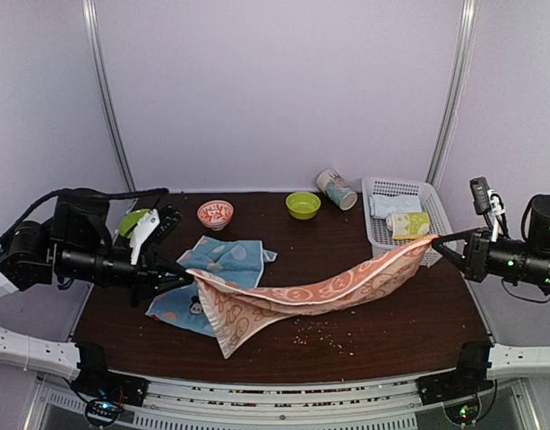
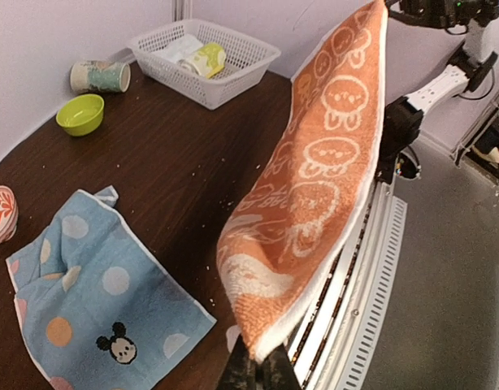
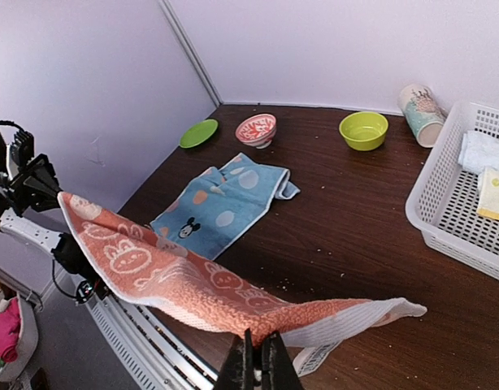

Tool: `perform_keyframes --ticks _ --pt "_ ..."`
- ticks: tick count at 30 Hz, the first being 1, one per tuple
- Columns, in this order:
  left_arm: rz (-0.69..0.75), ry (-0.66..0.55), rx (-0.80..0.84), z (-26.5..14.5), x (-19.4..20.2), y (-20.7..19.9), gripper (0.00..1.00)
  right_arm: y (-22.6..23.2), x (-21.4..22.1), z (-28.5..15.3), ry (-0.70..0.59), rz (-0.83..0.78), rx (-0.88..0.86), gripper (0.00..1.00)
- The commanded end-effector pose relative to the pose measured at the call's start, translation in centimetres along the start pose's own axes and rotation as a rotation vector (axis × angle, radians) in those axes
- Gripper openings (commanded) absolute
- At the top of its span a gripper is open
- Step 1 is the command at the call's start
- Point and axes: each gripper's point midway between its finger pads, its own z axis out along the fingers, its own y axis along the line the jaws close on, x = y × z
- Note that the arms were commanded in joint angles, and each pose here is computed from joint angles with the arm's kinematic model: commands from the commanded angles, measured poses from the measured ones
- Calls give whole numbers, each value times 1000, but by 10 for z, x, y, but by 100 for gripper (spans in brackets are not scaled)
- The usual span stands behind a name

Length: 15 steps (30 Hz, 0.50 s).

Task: Roll the towels
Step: Flatten out the towel at the center of the board.

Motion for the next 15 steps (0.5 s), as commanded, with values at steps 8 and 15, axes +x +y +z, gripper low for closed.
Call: perform_keyframes --ticks 8,15 --pt "65 -184 119 -42 -16 -23 0 18 -1 -19 36 -41 -115 0" --pt "101 -115 63 31 -23 5 0 -4 -1 67 64 37 16 0"
